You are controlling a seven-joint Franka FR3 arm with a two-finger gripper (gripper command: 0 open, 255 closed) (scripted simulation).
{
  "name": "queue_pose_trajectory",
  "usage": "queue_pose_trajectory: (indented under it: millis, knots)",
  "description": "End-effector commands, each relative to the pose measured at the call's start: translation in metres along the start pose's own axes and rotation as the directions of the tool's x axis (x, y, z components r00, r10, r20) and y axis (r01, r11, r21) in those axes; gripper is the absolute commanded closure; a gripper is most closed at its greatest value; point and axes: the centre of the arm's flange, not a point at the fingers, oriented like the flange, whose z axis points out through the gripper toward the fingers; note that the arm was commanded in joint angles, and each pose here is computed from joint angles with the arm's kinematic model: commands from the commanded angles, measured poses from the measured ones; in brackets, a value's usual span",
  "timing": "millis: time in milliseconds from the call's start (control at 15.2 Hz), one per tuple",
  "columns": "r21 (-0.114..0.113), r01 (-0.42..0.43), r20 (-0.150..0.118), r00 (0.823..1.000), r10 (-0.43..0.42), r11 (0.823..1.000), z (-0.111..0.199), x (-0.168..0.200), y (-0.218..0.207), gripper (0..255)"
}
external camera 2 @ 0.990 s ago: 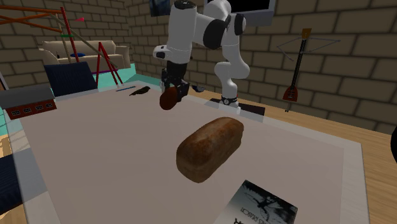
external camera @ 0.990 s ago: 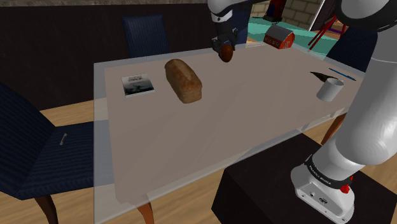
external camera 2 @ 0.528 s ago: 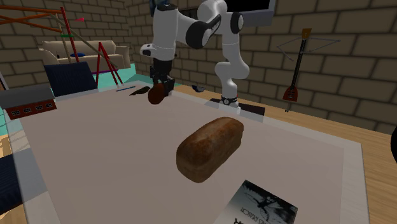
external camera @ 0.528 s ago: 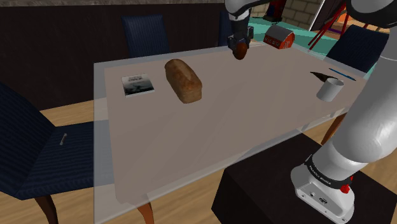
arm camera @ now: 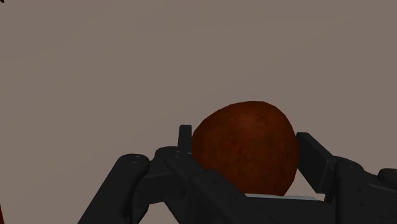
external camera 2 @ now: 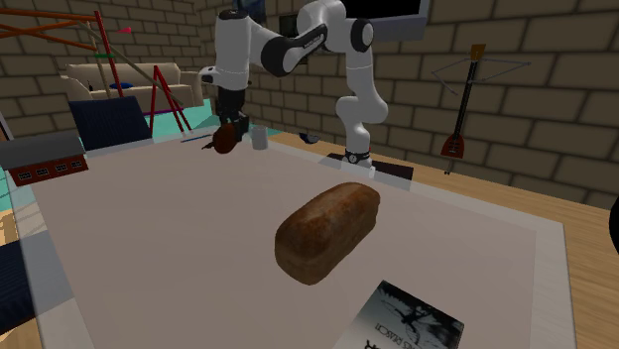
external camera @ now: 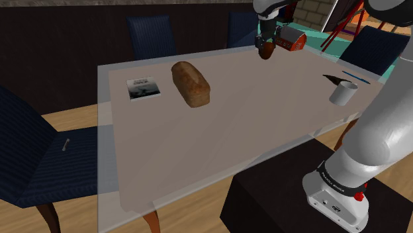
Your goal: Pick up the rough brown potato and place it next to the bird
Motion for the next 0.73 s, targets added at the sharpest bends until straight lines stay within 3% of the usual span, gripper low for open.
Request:
queue_pose_trajectory:
  millis: [0, 660]
  knots:
    - [0.0, 0.001, 0.0, 1.0, -0.001, 1.0, 0.01, -0.001, 0.022, 255]
    - [0.0, 0.001, 0.0, 1.0, -0.001, 1.0, 0.052, -0.004, 0.148, 255]
